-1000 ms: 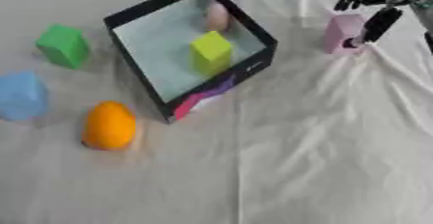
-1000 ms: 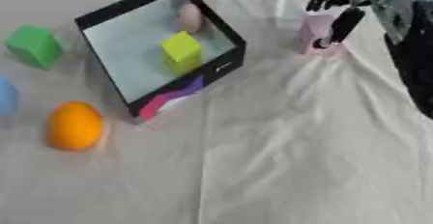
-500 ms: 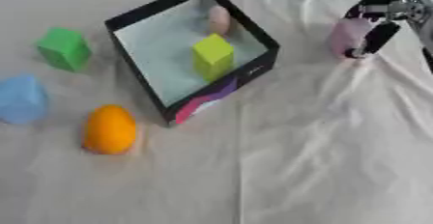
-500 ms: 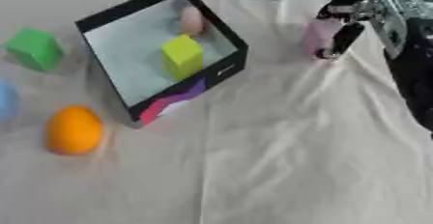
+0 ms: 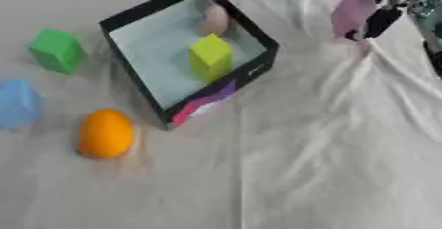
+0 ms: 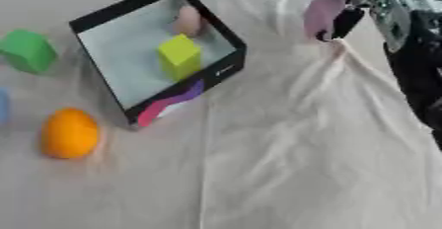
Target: Pick up objects on the table and place them in the box.
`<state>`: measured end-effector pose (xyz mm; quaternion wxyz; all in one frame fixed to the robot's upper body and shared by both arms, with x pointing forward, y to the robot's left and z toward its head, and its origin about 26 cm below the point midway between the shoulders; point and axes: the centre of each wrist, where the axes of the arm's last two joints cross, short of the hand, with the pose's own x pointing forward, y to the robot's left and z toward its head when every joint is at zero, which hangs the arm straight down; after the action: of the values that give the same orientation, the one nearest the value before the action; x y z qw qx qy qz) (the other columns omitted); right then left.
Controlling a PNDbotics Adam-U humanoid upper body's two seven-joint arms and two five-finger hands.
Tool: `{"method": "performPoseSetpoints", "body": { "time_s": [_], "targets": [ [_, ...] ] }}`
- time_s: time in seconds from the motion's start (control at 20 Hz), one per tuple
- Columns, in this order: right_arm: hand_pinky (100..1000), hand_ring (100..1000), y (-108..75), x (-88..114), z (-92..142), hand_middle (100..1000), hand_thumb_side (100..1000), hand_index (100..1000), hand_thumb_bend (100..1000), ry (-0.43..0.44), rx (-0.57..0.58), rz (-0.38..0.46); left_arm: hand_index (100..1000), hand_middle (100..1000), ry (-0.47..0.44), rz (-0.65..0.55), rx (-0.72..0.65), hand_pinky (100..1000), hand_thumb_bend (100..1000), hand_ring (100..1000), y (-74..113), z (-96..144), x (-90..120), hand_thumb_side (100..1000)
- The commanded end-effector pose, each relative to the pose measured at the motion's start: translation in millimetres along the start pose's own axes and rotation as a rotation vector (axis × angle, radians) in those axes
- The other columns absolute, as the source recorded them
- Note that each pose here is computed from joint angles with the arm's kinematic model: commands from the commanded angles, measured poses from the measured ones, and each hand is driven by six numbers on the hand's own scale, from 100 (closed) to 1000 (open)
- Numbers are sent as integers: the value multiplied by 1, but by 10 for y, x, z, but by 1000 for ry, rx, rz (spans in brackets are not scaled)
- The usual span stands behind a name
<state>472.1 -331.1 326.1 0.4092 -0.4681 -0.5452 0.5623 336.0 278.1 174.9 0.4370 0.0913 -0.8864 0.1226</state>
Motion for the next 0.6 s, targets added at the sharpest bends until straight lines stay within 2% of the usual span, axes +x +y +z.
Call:
{"method": "performPoseSetpoints", "body": {
  "time_s": [0.05,0.25,0.4,0.5,0.6],
  "targets": [
    [700,593,-443,107,104,571,100,671,411,-58,-87,14,789,801,-29,-18,-3,855,166,831,70,-48,68,686],
    [708,604,-560,234,122,582,117,680,418,-93,-96,7,790,802,-28,-16,-4,856,169,833,65,-42,65,682],
    [713,613,-748,768,24,592,175,685,416,-267,-113,66,789,805,-21,-12,-4,854,165,834,60,-31,51,685],
    [718,614,-703,1087,-72,594,160,686,365,-371,-70,91,805,807,-18,-5,7,851,169,834,57,-35,50,687],
    [716,614,-662,1351,-144,593,177,685,385,-449,-32,105,801,807,-17,-2,23,851,174,837,65,-38,49,682]
  ]
}}
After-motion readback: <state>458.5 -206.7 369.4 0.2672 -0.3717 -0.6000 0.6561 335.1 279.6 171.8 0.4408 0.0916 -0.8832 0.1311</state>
